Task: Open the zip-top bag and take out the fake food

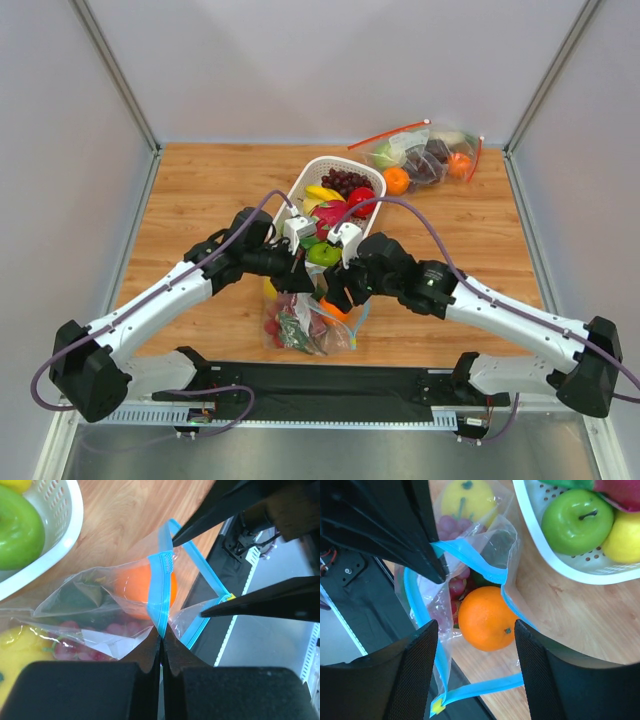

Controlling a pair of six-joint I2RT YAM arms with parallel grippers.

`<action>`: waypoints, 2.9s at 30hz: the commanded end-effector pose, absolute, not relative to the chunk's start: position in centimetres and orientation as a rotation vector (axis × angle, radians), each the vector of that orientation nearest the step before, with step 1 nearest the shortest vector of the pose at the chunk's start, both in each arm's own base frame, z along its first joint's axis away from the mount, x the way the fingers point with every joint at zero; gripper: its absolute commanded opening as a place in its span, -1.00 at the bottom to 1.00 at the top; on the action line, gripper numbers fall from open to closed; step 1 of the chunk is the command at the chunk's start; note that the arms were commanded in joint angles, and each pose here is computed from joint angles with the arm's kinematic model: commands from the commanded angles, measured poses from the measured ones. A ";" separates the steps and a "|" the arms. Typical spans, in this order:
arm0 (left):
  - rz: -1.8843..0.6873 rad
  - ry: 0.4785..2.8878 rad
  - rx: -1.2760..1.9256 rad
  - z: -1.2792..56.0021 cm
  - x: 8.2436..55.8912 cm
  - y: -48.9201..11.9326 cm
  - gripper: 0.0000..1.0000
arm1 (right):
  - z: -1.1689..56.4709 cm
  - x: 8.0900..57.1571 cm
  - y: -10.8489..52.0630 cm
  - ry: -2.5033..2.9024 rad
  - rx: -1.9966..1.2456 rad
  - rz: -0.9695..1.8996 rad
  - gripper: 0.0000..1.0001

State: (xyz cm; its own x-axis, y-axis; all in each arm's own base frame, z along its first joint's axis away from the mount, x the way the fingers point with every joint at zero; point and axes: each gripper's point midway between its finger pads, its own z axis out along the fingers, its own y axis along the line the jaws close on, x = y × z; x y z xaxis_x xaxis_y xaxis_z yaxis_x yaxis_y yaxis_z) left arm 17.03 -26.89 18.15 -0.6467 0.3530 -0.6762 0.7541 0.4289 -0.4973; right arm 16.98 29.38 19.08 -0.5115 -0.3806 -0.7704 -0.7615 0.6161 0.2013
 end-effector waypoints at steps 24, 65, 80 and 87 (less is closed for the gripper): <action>-1.243 2.057 0.992 20.3 17.0 -27.9 -1.00 | 10.5 16.8 31.4 2.303 -0.707 0.665 0.73; -1.025 2.151 0.816 19.2 21.4 -24.8 -1.00 | 18.6 21.5 21.2 2.177 -0.497 0.450 -0.40; -1.020 2.162 0.810 19.1 21.2 -24.2 -1.00 | 28.7 40.2 24.2 1.919 -0.462 0.452 -0.46; -1.026 2.164 0.804 19.2 21.4 -24.1 -1.00 | 25.6 47.0 30.4 1.964 -0.532 0.567 -0.47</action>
